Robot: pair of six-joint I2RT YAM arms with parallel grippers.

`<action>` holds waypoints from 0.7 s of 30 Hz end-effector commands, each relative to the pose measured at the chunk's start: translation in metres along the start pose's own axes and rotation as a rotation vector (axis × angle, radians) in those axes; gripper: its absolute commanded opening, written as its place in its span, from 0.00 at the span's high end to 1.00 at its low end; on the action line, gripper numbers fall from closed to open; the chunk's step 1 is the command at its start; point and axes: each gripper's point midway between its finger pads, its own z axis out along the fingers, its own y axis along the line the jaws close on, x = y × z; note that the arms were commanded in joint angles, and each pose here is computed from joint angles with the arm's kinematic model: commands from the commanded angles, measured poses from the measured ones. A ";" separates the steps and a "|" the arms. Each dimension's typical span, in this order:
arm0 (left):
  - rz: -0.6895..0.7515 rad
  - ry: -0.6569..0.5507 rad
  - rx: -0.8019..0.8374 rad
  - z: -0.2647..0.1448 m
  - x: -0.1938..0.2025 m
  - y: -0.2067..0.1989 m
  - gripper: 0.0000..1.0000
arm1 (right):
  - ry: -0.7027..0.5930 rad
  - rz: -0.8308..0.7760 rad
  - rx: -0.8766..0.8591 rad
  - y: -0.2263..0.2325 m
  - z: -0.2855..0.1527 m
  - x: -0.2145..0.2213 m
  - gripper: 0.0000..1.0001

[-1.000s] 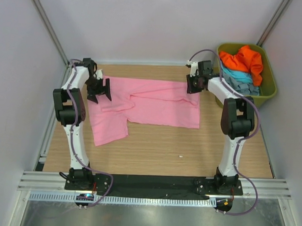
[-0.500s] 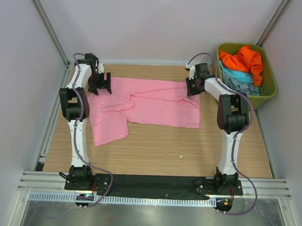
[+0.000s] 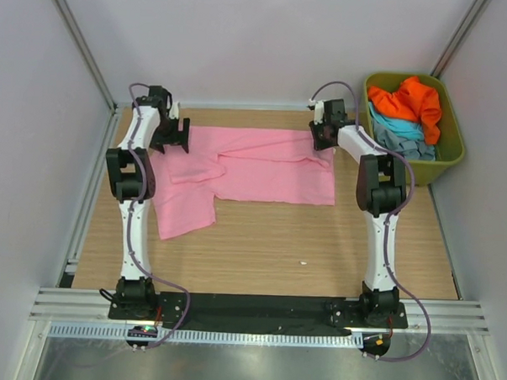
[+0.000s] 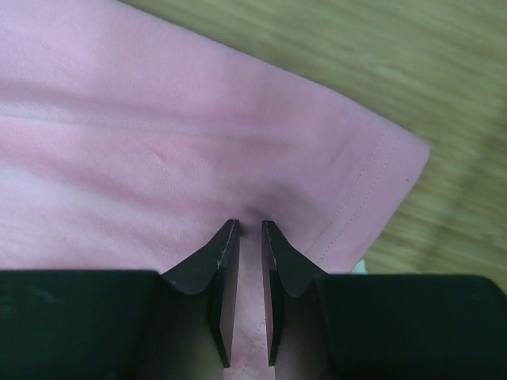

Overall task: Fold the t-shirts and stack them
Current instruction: Fold the tshirt

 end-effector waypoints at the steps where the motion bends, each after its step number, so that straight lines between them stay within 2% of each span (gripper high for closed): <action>1: 0.041 -0.027 -0.041 0.020 -0.008 0.007 0.09 | 0.004 -0.019 0.064 -0.021 0.017 0.001 0.76; 6: 0.058 -0.064 -0.086 0.014 -0.020 0.008 0.07 | -0.016 -0.031 0.085 -0.028 0.015 -0.011 0.76; 8: 0.060 -0.120 -0.111 -0.016 -0.035 0.008 0.05 | -0.025 -0.034 0.087 -0.028 0.001 -0.017 0.76; 9: 0.053 -0.134 -0.155 -0.027 -0.037 0.014 0.04 | -0.070 -0.035 0.096 -0.030 -0.020 -0.034 0.76; 10: 0.047 -0.162 -0.172 -0.045 -0.042 0.015 0.03 | -0.097 -0.035 0.101 -0.032 -0.035 -0.043 0.74; 11: 0.035 -0.235 -0.178 -0.085 -0.053 0.010 0.00 | -0.102 -0.035 0.102 -0.031 -0.043 -0.041 0.71; 12: 0.025 -0.275 -0.181 -0.106 -0.057 0.008 0.00 | -0.123 -0.038 0.106 -0.030 -0.054 -0.046 0.65; 13: 0.015 -0.273 -0.184 -0.116 -0.050 0.007 0.00 | -0.189 -0.042 0.118 -0.032 -0.086 -0.066 0.62; 14: 0.003 -0.333 -0.183 -0.152 -0.053 0.003 0.00 | -0.190 -0.040 0.118 -0.031 -0.091 -0.060 0.59; 15: -0.038 -0.339 -0.179 -0.164 -0.048 0.000 0.00 | -0.209 -0.035 0.117 -0.029 -0.104 -0.063 0.51; 16: -0.057 -0.309 -0.172 -0.164 -0.034 -0.002 0.01 | -0.221 -0.014 0.113 -0.026 -0.122 -0.062 0.48; 17: -0.075 -0.343 -0.156 -0.189 -0.029 -0.008 0.00 | -0.223 0.002 0.102 -0.022 -0.130 -0.061 0.45; 21: -0.169 -0.247 -0.107 -0.196 0.018 -0.017 0.01 | -0.096 0.100 0.013 -0.004 -0.147 -0.025 0.44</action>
